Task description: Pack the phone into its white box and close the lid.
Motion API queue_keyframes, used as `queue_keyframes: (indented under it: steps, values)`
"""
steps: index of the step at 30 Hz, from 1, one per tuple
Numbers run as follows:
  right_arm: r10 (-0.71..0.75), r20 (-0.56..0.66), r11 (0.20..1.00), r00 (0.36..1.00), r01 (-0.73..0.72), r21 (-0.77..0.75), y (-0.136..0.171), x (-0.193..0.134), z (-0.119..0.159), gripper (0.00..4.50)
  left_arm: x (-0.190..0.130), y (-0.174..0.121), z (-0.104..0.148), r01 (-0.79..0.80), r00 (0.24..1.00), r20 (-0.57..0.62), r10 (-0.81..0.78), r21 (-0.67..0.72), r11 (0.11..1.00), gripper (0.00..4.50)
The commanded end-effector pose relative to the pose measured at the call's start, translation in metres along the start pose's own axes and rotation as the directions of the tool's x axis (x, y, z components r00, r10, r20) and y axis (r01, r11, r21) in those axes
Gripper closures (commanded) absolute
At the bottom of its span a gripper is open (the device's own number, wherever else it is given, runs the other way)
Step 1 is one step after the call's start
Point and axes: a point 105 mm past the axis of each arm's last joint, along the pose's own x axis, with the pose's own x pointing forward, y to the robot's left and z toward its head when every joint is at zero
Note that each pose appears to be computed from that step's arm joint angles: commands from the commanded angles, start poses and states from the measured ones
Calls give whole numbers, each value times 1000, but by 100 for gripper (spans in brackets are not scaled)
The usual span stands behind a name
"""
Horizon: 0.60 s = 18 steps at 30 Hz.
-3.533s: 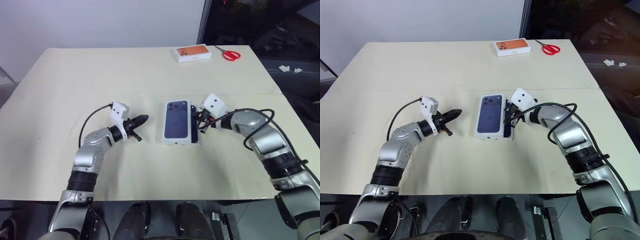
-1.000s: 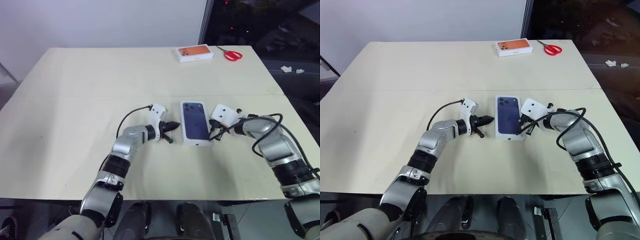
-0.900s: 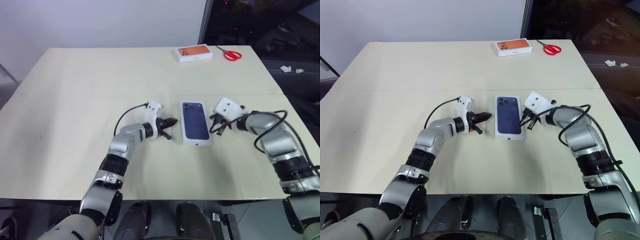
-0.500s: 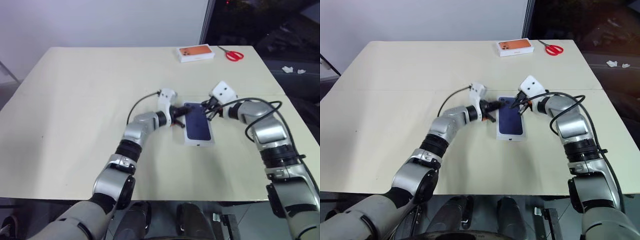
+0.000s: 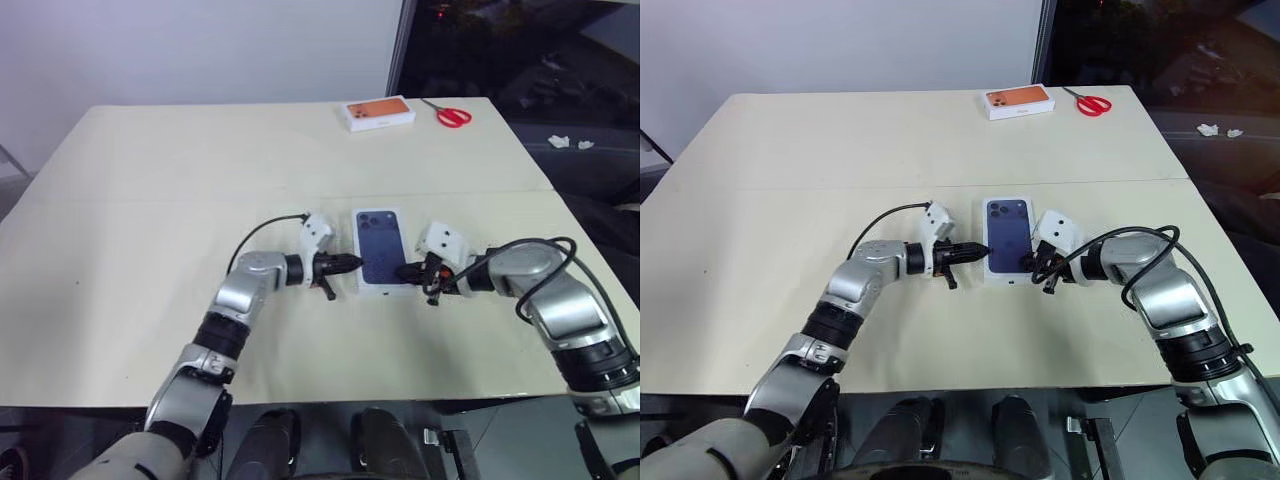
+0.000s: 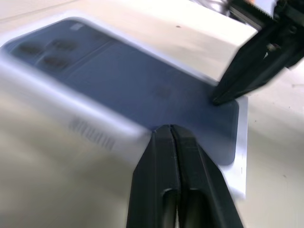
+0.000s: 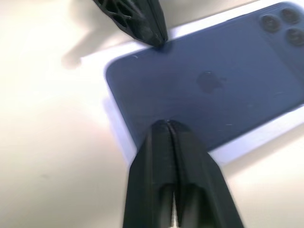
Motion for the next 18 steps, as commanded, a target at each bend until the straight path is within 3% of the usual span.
queue_keyframes:
  steps: [1,6,11,18]
  values:
    - [-72,155,997,985,73,2,-19,-13,38,258,-34,22,40,-110,984,145,104,36,993,265]
    - [-95,232,995,968,96,5,-29,-25,51,1,-97,45,50,-222,963,177,204,87,971,9]
    - [-71,256,996,964,83,-39,-29,-42,50,0,-154,44,36,-258,961,137,241,122,958,3]
    - [-60,197,993,979,78,-84,-24,-58,18,0,-215,42,7,-361,933,51,357,167,918,3]
